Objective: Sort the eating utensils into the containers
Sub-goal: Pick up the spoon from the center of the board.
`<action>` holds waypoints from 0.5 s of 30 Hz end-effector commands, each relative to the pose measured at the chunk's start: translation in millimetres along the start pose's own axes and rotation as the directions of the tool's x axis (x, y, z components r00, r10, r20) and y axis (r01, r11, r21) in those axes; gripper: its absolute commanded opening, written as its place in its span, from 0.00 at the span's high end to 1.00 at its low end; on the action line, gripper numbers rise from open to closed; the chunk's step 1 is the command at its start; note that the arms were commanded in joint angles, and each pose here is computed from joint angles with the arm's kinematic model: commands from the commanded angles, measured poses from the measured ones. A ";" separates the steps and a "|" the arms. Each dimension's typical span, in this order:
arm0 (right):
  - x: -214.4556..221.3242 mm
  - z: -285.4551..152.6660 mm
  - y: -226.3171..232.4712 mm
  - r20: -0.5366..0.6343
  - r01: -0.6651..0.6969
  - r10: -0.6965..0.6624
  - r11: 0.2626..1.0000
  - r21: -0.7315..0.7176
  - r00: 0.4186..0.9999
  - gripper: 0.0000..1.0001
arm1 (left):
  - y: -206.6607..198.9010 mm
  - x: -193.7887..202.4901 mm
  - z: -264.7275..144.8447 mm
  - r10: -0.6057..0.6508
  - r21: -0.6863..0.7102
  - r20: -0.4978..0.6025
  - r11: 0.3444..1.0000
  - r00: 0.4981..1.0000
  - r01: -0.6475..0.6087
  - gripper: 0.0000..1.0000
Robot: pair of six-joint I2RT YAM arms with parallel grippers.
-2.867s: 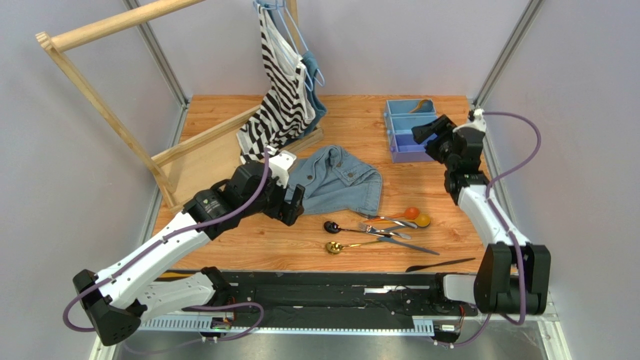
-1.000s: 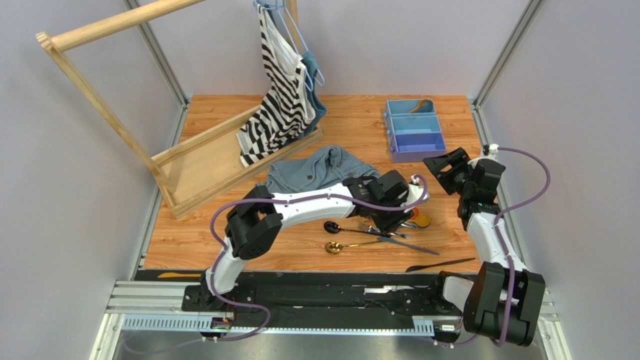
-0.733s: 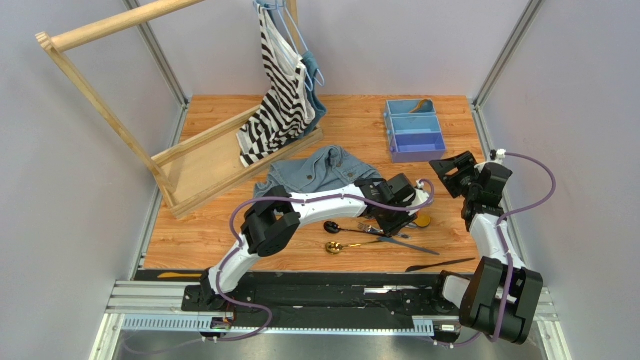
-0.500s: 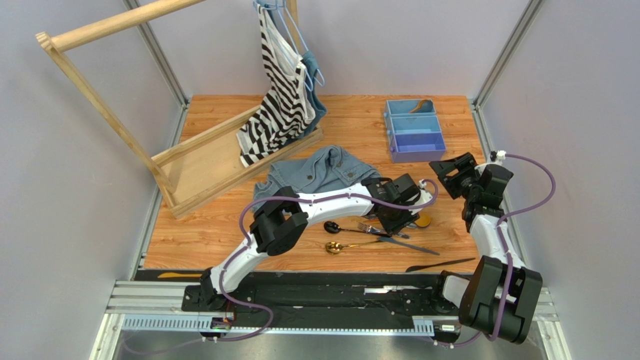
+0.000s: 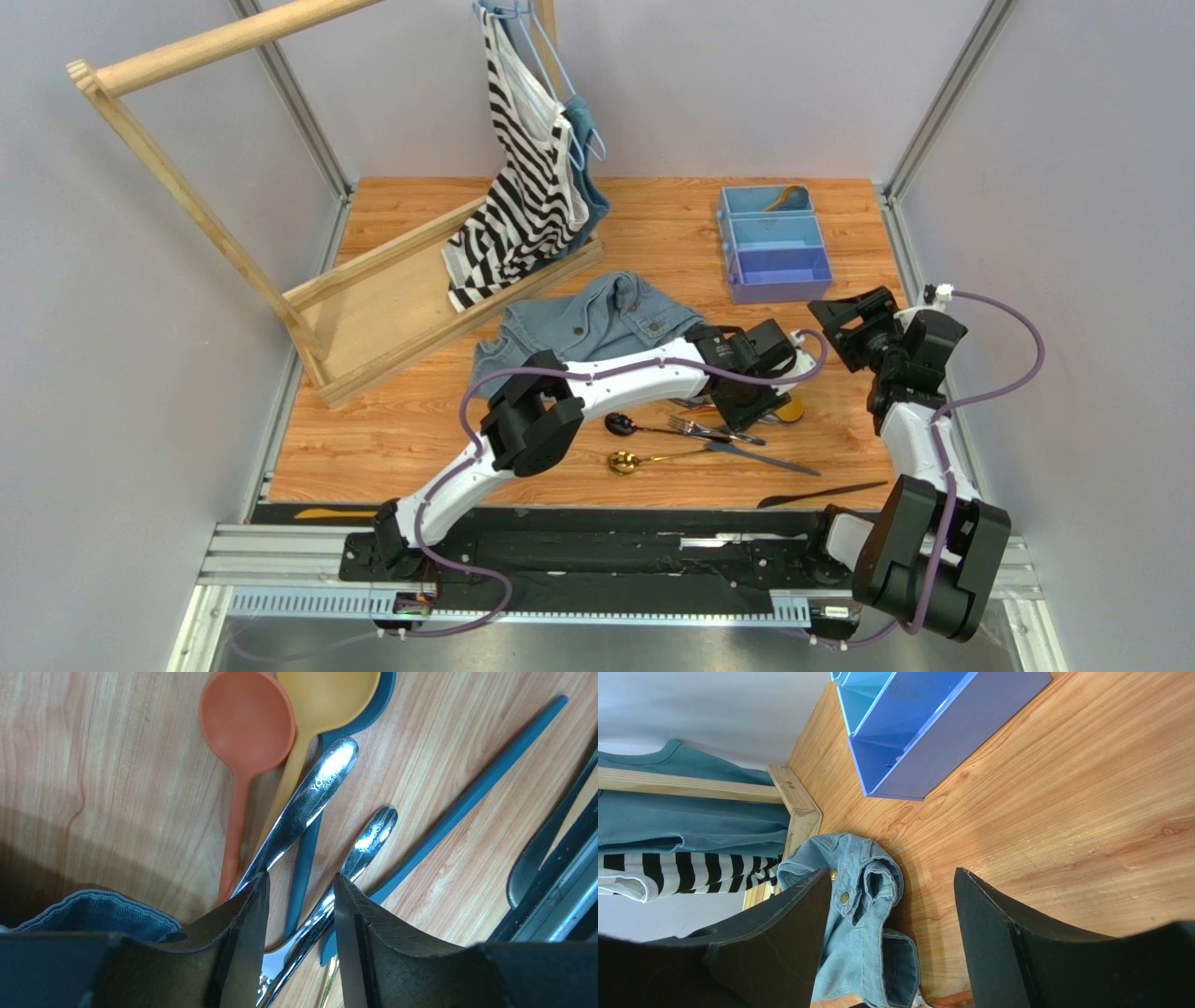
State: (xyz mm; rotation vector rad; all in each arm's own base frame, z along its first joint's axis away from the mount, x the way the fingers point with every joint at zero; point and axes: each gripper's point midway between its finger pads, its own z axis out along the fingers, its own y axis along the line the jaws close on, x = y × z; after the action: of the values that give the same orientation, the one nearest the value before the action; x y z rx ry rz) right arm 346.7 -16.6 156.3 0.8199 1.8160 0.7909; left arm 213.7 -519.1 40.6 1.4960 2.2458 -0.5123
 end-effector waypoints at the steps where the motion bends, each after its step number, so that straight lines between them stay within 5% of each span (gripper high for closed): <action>1: -5.8 -2.1 4.0 0.020 -0.002 0.003 0.999 -0.037 1.000 0.32 | -4.3 -3.2 -1.6 0.012 0.012 -0.011 1.000 1.000 -0.012 0.54; 15: -6.5 -3.1 0.1 0.020 -0.020 0.021 0.999 -0.041 1.000 0.32 | -0.6 3.3 8.9 -0.012 -0.009 -0.072 1.000 0.997 0.011 0.56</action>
State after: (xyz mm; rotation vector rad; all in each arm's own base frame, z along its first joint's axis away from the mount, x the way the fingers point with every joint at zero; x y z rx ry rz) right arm 343.4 -19.9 153.4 0.8375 1.8043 0.8120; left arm 214.4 -524.1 29.1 1.5228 2.2896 -0.4889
